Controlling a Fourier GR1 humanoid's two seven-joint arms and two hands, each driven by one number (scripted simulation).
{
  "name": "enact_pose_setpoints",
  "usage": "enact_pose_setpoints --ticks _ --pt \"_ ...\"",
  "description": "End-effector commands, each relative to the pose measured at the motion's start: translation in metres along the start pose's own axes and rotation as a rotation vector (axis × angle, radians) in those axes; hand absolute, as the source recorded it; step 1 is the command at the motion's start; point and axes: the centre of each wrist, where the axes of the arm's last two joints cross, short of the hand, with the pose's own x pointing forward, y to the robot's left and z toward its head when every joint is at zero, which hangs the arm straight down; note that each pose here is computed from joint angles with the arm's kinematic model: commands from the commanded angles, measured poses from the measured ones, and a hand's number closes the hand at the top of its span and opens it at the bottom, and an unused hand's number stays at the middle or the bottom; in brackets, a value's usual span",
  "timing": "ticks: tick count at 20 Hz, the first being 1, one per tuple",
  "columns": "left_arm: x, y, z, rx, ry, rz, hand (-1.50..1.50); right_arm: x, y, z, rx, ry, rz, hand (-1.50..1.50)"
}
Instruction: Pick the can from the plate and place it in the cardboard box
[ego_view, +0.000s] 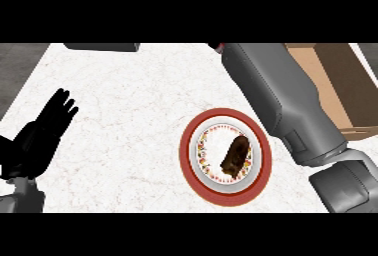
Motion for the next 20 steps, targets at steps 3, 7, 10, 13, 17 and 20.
enact_pose_setpoints --ticks 3,7,10,13,17,20 --pt "-0.005 0.006 -0.003 0.006 -0.008 -0.011 0.0 0.005 -0.055 -0.022 -0.169 0.144 -0.046 1.5" --pt "-0.004 0.005 0.003 0.03 0.002 -0.015 0.0 0.003 -0.044 -0.023 -0.207 0.201 -0.029 1.5" --pt "0.001 -0.001 -0.003 0.014 0.017 0.006 0.0 -0.032 -0.053 -0.055 -0.232 0.23 -0.025 1.5" --pt "0.0 0.012 -0.006 0.031 0.028 0.007 0.0 -0.031 -0.056 -0.057 -0.19 0.23 0.037 1.5" --pt "0.005 0.028 0.01 0.039 0.007 -0.012 0.0 -0.082 -0.029 -0.084 -0.17 0.231 0.05 1.5" --pt "-0.005 -0.015 0.008 0.027 0.011 0.001 0.0 -0.088 -0.021 -0.085 -0.187 0.204 0.031 1.5"
